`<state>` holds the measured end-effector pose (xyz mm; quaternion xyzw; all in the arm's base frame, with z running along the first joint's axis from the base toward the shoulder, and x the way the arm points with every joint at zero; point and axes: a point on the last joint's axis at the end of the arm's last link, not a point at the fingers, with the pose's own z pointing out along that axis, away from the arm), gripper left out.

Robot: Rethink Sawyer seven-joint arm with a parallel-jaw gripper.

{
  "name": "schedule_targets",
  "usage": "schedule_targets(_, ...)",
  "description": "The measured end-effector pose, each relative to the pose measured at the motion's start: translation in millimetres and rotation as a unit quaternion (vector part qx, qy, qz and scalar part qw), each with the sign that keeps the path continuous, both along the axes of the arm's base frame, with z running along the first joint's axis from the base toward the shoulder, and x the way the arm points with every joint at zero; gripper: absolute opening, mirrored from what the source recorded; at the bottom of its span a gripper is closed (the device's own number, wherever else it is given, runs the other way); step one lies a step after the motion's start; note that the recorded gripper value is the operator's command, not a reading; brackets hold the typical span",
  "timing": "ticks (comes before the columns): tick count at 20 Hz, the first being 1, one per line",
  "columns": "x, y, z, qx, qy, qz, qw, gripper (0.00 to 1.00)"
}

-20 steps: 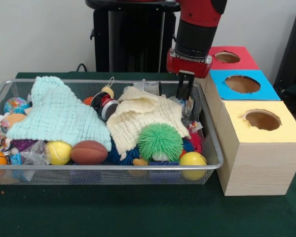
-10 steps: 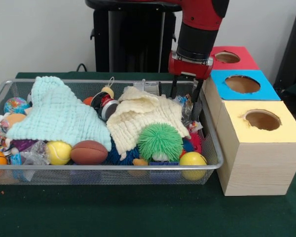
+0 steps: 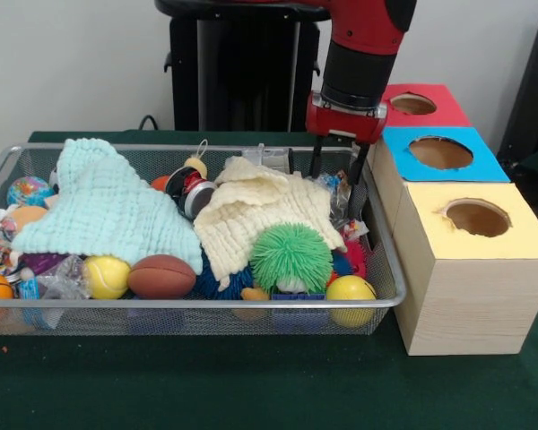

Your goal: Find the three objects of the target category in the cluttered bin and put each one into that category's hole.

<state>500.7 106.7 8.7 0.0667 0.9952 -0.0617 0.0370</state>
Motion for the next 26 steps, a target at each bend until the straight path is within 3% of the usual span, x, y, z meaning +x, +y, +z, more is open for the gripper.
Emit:
schedule_targets(12, -6.4, -2.0, -6.6, -0.002, -0.001, 0.0, 1.0, 1.0)
schedule_targets(20, -9.5, -4.7, -27.3, -0.015, -0.037, 0.012, 0.9992, 1.0)
schedule_targets(24, -7.1, -3.5, -34.6, -0.028, -0.074, 0.026, 0.9965, 1.0)
schedule_targets(26, -12.2, -3.0, -44.0, -0.033, -0.078, 0.029, 0.996, 1.0)
